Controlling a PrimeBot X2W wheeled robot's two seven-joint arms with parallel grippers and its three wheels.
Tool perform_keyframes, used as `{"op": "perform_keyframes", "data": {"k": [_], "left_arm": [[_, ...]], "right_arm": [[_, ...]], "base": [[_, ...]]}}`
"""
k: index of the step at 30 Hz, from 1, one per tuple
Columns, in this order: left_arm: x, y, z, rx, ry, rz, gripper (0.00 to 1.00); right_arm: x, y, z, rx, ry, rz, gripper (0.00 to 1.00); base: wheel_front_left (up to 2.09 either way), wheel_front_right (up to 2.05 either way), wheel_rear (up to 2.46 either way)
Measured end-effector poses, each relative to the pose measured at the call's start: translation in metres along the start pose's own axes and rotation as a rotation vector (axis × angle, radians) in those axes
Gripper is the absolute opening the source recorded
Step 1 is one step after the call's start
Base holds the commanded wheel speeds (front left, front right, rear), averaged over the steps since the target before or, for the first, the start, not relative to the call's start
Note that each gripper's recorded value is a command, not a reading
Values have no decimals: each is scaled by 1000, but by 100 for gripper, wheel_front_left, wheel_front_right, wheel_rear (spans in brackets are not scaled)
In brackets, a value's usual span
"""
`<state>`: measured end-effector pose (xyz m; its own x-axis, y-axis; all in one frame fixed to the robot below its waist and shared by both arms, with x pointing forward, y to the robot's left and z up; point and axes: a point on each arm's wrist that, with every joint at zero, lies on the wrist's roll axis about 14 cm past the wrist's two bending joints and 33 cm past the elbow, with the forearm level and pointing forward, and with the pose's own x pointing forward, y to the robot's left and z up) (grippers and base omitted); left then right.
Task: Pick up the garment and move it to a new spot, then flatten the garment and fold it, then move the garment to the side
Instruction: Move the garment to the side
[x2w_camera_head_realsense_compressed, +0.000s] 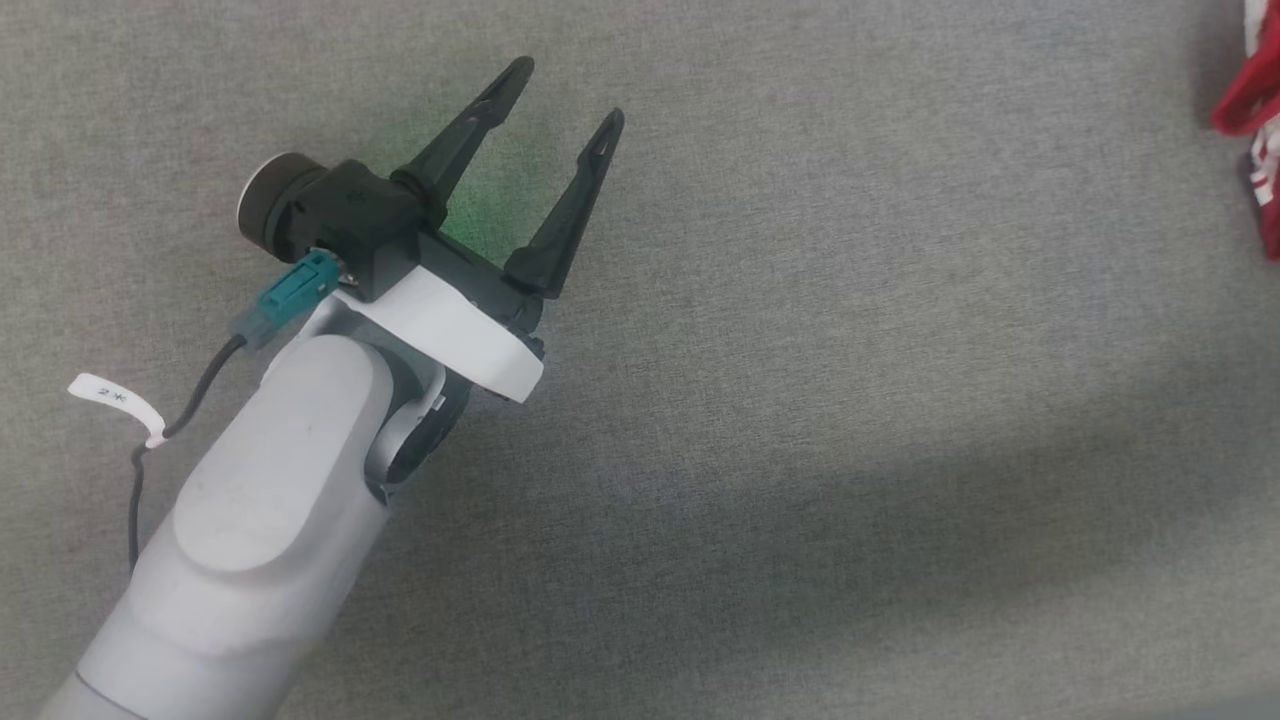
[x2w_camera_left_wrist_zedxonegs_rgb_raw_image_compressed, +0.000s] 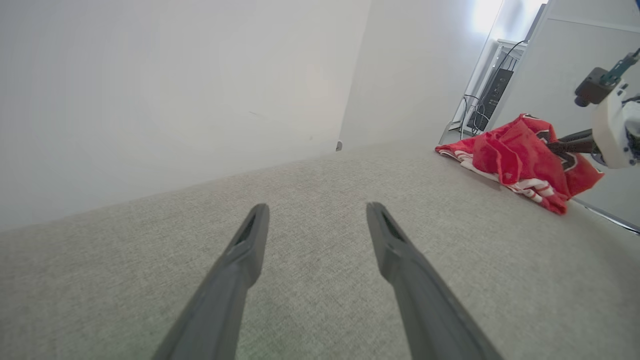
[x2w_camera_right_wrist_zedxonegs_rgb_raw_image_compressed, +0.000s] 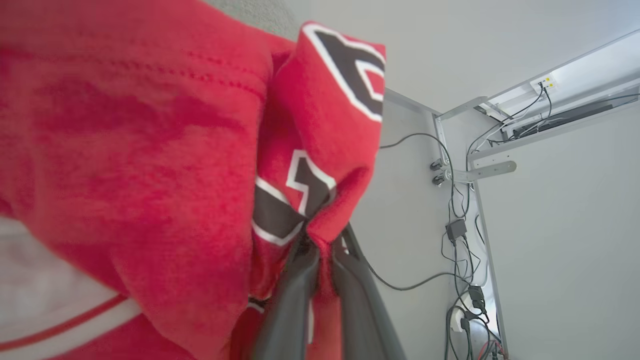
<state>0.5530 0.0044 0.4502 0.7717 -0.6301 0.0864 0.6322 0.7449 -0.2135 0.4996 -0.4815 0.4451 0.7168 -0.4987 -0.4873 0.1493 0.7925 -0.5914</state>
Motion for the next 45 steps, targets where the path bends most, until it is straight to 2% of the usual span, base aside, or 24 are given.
{"op": "perform_keyframes", "data": {"k": [3,4,5,7,8,9,10,20,29,35,45], "left_arm": [[1,2,-3,2,7,-3,100],[1,2,-3,2,8,-2,100],[0,4,-4,3,10,0,100],[-1,5,-3,2,10,6,100],[-1,6,-2,4,8,7,100],[-2,7,-1,5,7,10,100],[-2,8,0,9,5,12,100],[-14,16,30,34,-44,62,100],[-52,29,60,57,-83,168,100],[-92,43,77,82,-89,271,100],[-170,50,104,131,-113,426,100]], "right_arm": [[6,7,-5,15,10,-2,2],[7,9,-5,23,9,-2,8],[8,9,-5,29,6,-6,19],[10,7,-1,34,-5,-16,55],[10,6,2,40,-11,-22,81],[10,5,5,42,-20,-27,96],[9,3,8,47,-32,-33,100],[-4,3,50,104,-181,-46,100],[-37,35,104,206,-416,24,100],[-69,73,117,271,-513,116,100],[-129,102,115,346,-630,220,100]], "base": [[0,0,0],[0,0,0],[0,0,0],[0,0,0],[0,0,0],[0,0,0],[0,0,0],[0,0,0],[0,0,0],[0,0,0],[0,0,0]]}}
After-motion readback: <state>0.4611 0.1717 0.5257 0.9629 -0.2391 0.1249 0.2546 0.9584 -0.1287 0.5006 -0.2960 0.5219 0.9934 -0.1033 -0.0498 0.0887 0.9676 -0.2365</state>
